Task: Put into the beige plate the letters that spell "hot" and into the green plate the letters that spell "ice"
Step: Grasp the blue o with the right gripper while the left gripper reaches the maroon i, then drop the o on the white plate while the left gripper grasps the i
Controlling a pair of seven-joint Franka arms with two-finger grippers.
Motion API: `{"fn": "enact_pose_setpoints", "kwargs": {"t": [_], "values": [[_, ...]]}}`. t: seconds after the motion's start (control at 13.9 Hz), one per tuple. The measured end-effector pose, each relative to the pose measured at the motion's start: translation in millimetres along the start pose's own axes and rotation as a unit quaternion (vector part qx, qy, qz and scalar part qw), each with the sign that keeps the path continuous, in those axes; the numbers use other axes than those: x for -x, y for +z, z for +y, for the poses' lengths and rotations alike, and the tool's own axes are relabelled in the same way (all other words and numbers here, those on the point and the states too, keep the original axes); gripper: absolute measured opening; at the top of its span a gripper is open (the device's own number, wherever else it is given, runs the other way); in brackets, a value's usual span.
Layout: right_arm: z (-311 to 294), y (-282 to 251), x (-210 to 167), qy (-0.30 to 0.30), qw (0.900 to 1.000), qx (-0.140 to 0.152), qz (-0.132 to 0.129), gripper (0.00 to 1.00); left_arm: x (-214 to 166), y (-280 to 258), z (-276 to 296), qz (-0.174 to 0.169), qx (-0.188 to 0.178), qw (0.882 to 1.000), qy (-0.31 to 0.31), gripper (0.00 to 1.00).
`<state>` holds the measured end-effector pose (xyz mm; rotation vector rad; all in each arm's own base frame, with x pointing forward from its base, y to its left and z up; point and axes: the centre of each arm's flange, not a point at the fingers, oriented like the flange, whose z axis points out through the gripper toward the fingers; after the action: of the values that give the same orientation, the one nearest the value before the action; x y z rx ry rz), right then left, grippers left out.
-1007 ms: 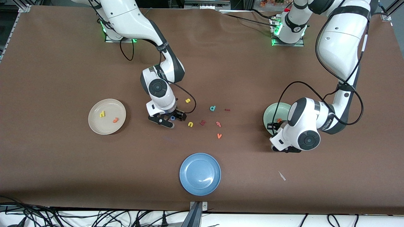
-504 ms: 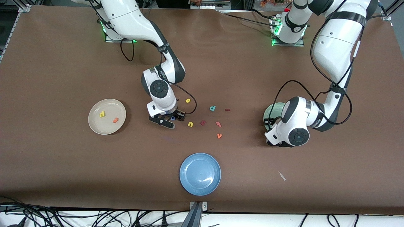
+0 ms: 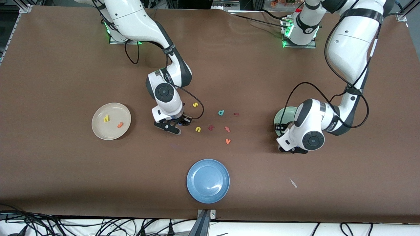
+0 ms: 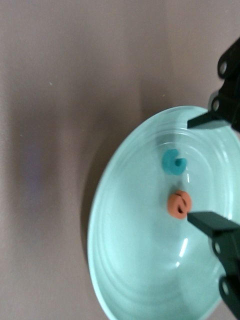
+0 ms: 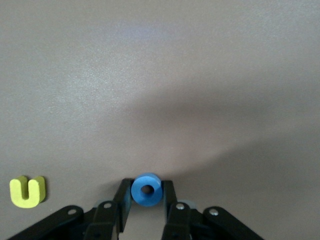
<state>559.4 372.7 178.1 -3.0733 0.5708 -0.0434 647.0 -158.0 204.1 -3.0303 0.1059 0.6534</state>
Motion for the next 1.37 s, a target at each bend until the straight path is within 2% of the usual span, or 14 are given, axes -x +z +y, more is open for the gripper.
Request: {"fn": "enact_pose_setpoints", "kwargs": {"t": [0.14,0.58,0.72,1.08,1.22,1.37], "values": [[0,-1,0,0.000,1.000,0.000,0.000,0.28,10,-24,7,0.010,0.000,1.000,0.006,0.99],[1,-2,-3,0.007,1.000,0.001,0.000,0.28,45,-46,105,0.024,0.020,0.999,0.042,1.00],[9,-12,-22,0.002,1.000,0.022,-0.012,0.28,54,-42,138,0.033,0.021,0.999,0.034,0.98],[79,-68,-100,-0.098,0.992,0.069,-0.034,0.28,71,-36,186,0.040,0.014,0.998,0.056,1.00],[115,-74,-116,-0.128,0.989,0.068,-0.029,0.28,82,-38,205,0.042,0.018,0.995,0.088,1.00],[151,-71,-120,-0.153,0.986,0.062,-0.015,0.28,90,-44,216,0.047,0.019,0.988,0.147,1.00]]}}
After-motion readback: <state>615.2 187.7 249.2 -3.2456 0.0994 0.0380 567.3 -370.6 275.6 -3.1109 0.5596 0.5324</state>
